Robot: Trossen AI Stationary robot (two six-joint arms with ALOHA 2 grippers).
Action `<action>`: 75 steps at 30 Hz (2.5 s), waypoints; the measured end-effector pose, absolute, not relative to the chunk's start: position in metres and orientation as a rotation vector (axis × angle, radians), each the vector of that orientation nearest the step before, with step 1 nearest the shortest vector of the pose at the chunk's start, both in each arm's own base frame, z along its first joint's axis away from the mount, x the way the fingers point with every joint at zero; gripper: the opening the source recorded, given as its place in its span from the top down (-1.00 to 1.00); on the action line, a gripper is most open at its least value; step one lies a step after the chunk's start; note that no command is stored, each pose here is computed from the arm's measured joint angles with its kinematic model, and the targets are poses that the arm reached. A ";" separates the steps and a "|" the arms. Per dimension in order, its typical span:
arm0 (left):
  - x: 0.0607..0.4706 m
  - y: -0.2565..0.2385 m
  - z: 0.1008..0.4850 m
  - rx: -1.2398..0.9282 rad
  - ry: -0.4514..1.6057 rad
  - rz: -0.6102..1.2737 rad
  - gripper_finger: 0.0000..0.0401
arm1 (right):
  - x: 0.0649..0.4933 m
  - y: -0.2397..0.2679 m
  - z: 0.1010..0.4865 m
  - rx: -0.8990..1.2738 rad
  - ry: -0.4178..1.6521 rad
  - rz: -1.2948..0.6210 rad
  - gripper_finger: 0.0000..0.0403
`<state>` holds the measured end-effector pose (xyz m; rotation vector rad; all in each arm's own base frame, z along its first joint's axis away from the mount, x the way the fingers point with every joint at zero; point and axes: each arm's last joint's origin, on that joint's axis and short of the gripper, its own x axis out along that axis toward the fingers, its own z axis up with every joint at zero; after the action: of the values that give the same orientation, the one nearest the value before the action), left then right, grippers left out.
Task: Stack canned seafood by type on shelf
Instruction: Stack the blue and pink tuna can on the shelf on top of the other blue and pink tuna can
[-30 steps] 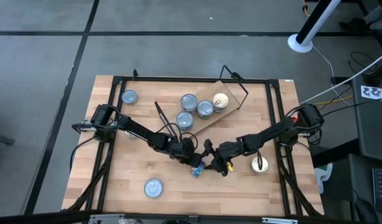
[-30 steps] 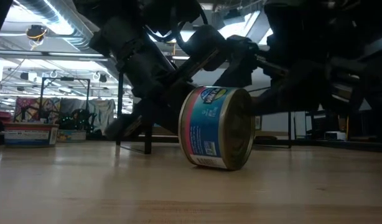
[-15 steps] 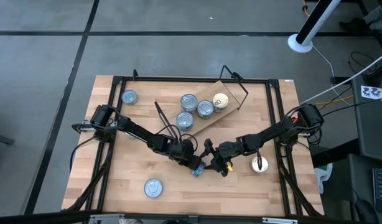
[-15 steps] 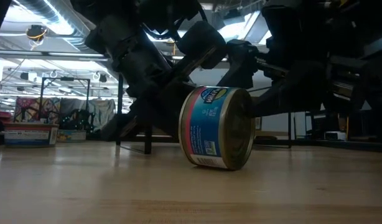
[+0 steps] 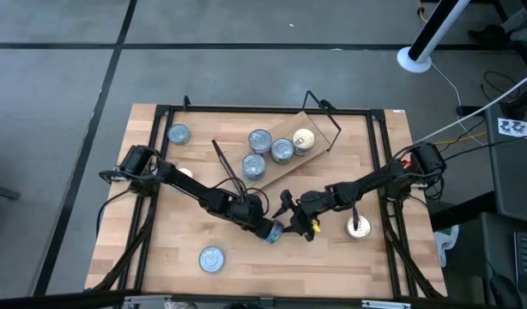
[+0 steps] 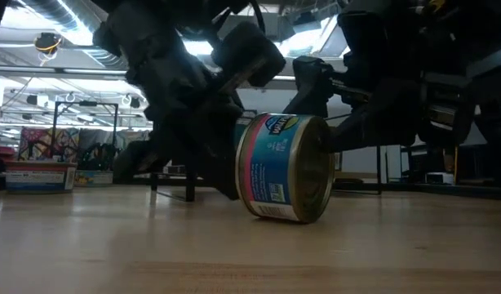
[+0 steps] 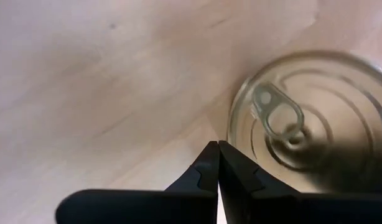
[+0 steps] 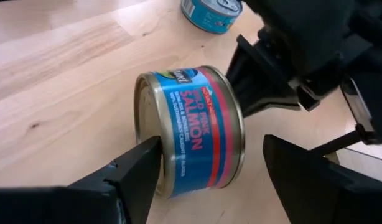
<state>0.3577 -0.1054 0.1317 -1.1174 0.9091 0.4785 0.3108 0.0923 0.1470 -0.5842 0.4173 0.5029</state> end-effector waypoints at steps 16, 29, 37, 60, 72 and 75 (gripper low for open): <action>0.353 -0.120 0.133 -1.097 0.917 0.448 0.99 | 0.312 0.089 0.147 -0.569 0.414 0.519 -0.39; 0.353 -0.118 0.145 -1.094 0.832 0.471 0.99 | 0.312 0.089 0.147 -0.569 0.414 0.520 -0.39; 0.359 -0.119 0.151 -1.112 0.746 0.429 0.99 | 0.312 0.089 0.147 -0.569 0.412 0.520 -0.39; 0.364 -0.118 0.154 -1.105 0.651 0.440 0.99 | 0.313 0.090 0.149 -0.539 0.398 0.509 -0.39; 0.366 -0.118 0.157 -1.078 0.615 0.410 0.99 | 0.310 0.089 0.144 -0.451 0.475 0.496 -0.39; 0.366 -0.119 0.157 -1.051 0.620 0.399 0.99 | 0.307 0.088 0.140 -0.444 0.527 0.502 -0.39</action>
<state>0.3660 -0.1186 0.1571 -1.0514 0.6196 0.3992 0.3074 0.0880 0.1403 -0.4442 0.5274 0.5024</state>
